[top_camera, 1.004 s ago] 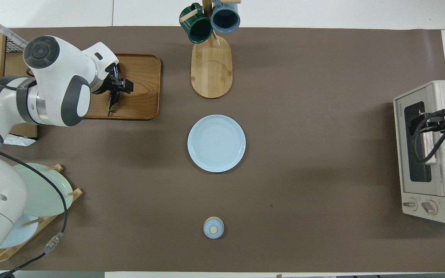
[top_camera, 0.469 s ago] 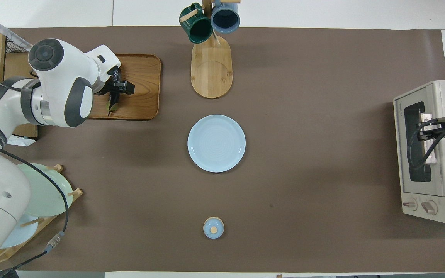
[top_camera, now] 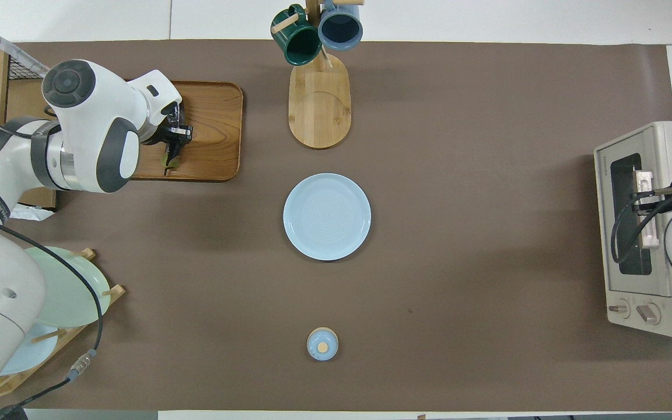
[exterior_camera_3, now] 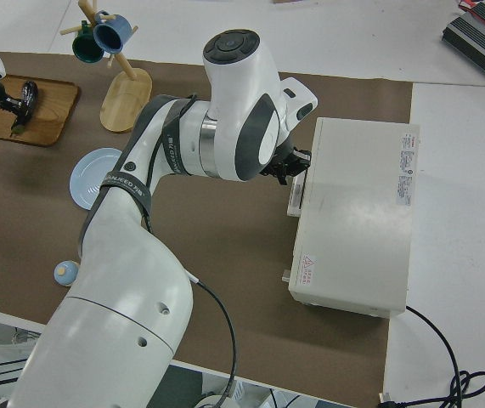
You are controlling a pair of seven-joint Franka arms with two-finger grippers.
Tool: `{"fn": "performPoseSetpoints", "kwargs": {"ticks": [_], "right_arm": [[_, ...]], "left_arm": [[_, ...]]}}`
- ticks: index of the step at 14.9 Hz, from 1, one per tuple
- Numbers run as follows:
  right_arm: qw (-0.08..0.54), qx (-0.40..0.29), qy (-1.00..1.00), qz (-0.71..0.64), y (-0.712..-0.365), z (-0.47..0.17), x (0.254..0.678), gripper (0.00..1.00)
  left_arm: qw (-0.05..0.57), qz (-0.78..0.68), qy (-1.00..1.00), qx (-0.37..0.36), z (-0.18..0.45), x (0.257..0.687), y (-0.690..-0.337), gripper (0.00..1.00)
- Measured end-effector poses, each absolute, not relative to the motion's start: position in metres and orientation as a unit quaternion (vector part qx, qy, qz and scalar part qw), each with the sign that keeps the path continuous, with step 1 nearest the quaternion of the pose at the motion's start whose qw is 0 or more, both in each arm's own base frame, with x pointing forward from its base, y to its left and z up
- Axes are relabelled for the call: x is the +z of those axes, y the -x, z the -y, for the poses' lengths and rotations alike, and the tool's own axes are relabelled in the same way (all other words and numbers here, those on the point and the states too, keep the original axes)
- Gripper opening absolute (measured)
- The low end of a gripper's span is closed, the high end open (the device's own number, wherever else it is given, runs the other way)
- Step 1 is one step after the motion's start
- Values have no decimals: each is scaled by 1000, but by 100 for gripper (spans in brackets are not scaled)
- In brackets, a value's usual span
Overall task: Put eggplant into oven
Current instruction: 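Lift the eggplant with the left gripper while the right gripper opens the oven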
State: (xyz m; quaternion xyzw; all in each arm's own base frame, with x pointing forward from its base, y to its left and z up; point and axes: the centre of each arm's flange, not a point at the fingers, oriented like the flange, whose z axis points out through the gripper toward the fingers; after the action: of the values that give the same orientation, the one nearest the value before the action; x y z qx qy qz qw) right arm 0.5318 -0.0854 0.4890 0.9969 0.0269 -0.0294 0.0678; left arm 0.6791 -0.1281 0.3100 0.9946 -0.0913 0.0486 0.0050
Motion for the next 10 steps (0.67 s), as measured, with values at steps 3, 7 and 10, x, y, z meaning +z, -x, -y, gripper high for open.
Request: {"fn": "performPoseSetpoints", "kwargs": {"ticks": [3, 7, 10], "right_arm": [[80, -35, -995, -56, -535, 88, 480, 1], [78, -47, -993, -78, -533, 88, 469, 1], [79, -47, -992, -83, -533, 87, 468, 1]], "left_arm": [[6, 93, -994, 50, 130, 313, -680, 31], [50, 66, -996, 32, 145, 368, -678, 31], [63, 48, -997, 11, 180, 439, -646, 31]]}}
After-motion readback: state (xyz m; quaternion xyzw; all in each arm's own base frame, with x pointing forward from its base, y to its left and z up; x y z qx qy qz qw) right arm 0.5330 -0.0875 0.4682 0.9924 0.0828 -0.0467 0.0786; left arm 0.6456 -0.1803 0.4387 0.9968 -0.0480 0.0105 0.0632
